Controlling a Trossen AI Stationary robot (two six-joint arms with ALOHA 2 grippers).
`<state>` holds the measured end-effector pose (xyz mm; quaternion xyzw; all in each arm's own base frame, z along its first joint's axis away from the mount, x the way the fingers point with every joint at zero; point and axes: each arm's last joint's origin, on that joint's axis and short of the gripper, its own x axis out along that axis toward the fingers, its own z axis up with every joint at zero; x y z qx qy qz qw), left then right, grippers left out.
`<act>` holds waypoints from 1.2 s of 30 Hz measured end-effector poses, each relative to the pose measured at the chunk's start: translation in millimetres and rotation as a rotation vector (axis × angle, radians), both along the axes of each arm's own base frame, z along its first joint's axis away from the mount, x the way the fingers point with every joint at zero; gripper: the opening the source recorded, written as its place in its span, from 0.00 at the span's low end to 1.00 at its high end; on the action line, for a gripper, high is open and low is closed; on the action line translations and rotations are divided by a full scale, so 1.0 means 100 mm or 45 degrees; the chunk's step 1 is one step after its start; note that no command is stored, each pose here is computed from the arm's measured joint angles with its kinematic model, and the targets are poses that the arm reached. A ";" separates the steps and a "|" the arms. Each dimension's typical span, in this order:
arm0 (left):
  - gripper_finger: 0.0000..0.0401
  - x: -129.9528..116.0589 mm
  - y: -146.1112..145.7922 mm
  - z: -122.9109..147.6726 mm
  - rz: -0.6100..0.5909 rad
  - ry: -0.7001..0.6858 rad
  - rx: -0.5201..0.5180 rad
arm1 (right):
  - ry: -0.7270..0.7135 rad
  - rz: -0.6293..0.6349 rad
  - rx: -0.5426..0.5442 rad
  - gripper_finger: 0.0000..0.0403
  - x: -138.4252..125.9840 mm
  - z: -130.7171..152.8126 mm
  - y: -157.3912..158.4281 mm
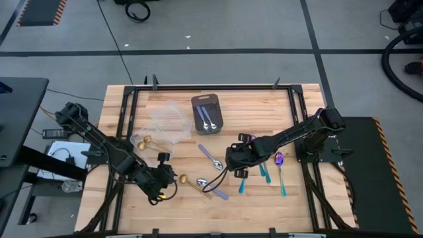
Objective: Sort silverware by color (type)
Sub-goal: Put the blue spoon into the top transparent bin
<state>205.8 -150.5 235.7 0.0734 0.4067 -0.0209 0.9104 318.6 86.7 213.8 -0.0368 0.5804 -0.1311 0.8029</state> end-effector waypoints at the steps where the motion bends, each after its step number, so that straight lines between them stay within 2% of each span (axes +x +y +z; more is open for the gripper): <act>1: 0.23 0.00 0.00 0.00 0.000 0.000 0.000 | 0.009 0.000 -0.001 0.43 -0.01 0.00 0.00; 7: 0.23 0.00 0.00 0.00 -0.001 0.005 0.004 | 0.048 -0.040 0.009 0.49 -0.08 0.04 -0.02; 12: 0.23 -0.01 0.01 -0.01 -0.001 0.019 0.013 | 0.068 -0.125 0.034 0.49 -0.19 0.09 -0.03; 16: 0.23 -0.02 0.01 -0.01 0.008 0.022 0.007 | 0.097 -0.164 0.123 0.47 -0.30 -0.02 -0.05; 24: 0.23 -0.01 0.01 -0.01 0.008 0.022 0.009 | 0.145 -0.230 0.163 0.46 -0.54 -0.16 -0.16; 29: 0.23 -0.01 0.01 -0.01 0.009 0.022 0.008 | 0.198 -0.279 0.253 0.45 -0.72 -0.23 -0.29; 33: 0.23 -0.01 0.01 -0.01 -0.013 0.023 0.029 | 0.248 -0.324 0.379 0.44 -0.88 -0.28 -0.43; 36: 0.23 0.00 0.03 -0.01 -0.010 0.023 0.034 | 0.220 -0.358 0.451 0.43 -0.98 -0.34 -0.53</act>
